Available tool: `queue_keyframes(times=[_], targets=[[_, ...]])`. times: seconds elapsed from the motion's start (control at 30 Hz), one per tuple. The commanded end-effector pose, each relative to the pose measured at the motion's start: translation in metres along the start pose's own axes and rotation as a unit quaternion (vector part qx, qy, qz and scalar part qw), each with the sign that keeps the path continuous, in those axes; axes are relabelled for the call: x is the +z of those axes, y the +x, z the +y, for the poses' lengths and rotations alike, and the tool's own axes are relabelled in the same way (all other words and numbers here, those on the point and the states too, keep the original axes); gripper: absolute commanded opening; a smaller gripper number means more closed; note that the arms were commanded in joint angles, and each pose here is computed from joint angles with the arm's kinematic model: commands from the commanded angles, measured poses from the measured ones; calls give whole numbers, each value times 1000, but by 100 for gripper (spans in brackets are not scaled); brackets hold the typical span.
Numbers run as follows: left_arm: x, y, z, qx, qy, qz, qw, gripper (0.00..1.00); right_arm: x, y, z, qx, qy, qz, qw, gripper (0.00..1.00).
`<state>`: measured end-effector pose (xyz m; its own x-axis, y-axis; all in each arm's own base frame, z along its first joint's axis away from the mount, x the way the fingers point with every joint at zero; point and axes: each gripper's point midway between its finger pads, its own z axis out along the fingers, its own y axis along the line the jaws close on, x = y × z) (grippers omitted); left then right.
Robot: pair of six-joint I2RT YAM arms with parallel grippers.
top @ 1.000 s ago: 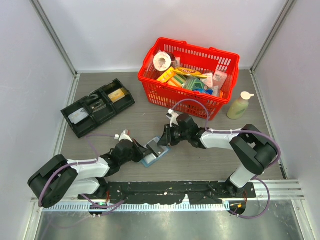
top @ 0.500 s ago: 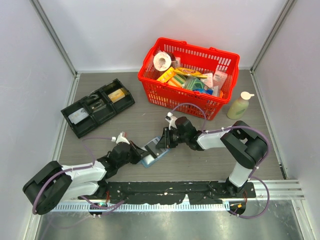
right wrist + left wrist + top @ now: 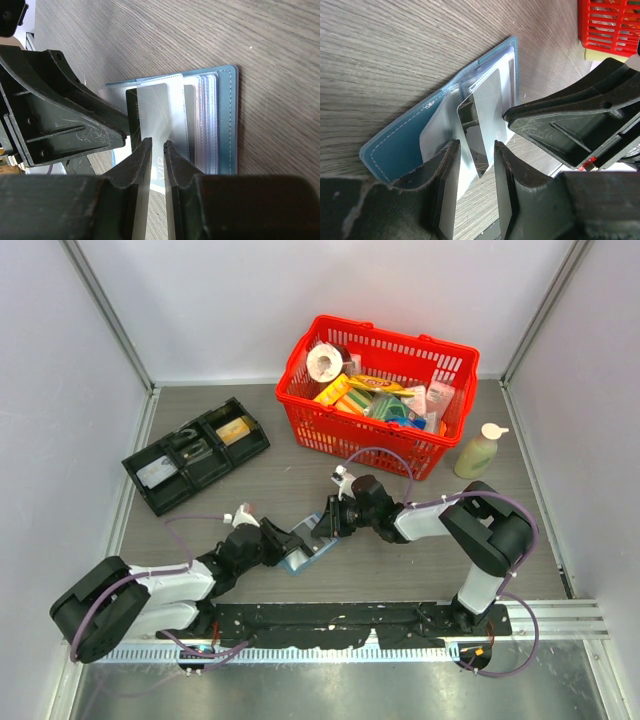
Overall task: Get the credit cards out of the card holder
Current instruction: Remove the credit card from the card holder.
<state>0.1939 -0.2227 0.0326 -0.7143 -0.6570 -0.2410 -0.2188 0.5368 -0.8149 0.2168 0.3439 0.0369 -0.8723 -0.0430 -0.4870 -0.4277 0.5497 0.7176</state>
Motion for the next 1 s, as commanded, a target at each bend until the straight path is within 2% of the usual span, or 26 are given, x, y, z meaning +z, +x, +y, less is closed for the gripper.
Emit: queue_keyframes(times=[0.0, 0.13, 0.37, 0.77, 0.97], targets=[[7, -2, -3, 0, 2, -6, 1000, 37, 0, 16, -21, 10, 34, 17, 999, 21], [11, 1, 1, -8, 0, 0, 1000, 31, 0, 16, -20, 11, 33, 15, 999, 21], [8, 2, 10, -21, 3, -6, 1000, 1, -1, 18, -25, 15, 44, 16, 999, 21], [-20, -10, 34, -28, -41, -41, 998, 0, -2, 21, -39, 24, 72, 16, 997, 21], [-39, -20, 34, -28, -39, -63, 997, 0, -5, 11, -39, 24, 75, 3, 997, 21]])
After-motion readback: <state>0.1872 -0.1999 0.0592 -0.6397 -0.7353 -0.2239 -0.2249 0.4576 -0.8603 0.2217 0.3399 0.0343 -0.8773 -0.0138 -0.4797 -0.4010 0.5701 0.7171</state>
